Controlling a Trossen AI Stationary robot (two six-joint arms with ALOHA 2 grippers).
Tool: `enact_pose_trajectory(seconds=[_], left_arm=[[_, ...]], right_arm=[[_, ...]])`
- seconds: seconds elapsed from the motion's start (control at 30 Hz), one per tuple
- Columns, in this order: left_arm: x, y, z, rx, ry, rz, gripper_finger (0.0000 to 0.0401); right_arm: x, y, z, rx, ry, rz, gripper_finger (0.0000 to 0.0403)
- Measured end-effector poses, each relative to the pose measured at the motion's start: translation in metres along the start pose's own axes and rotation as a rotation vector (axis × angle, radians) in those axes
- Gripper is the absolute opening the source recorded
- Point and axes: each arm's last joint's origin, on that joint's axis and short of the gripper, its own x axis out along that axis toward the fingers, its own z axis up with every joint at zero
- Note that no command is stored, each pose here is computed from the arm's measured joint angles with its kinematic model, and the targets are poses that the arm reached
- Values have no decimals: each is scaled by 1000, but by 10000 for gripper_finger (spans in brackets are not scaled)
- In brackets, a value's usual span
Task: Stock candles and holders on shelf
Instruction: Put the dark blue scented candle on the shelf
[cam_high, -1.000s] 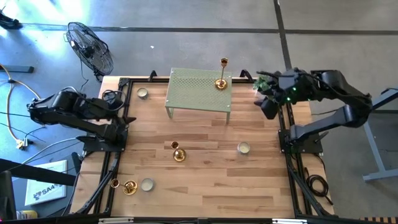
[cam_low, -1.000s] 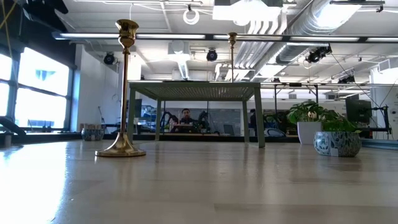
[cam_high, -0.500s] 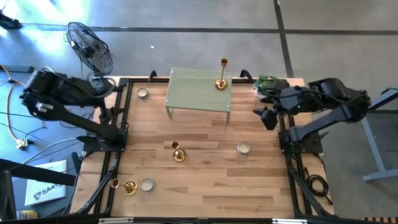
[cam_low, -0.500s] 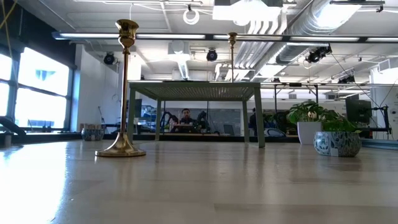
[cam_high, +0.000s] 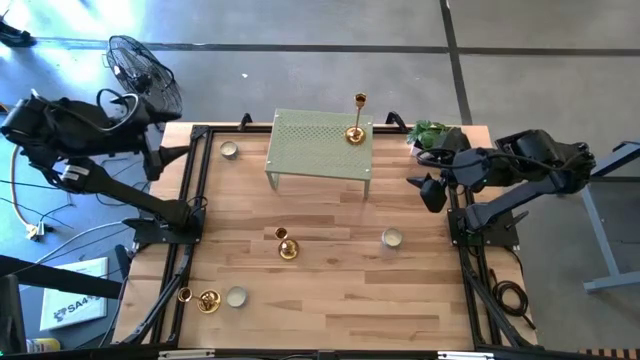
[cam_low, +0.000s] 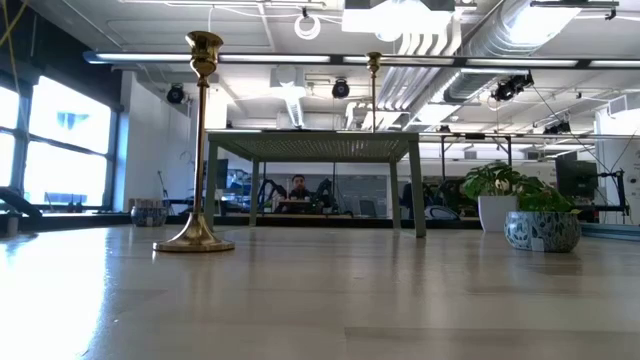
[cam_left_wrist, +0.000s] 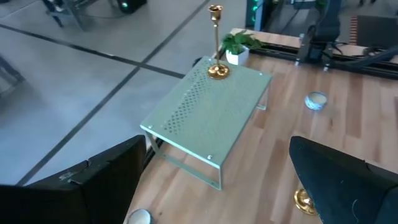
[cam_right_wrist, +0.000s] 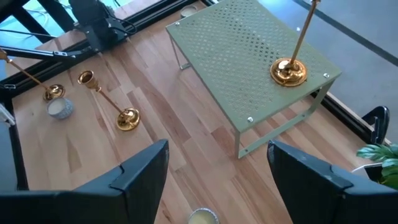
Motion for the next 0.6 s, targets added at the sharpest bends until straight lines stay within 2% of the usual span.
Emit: enact_pose_trajectory(seconds=[0.33,0.6], left_arm=[[15,-11,8,26,30,51,388],[43,-35,18,70,120,10,388]], right_arm=[[0,0,0,-1,-4,-5,264],[2,1,0,5,-1,-8,264]])
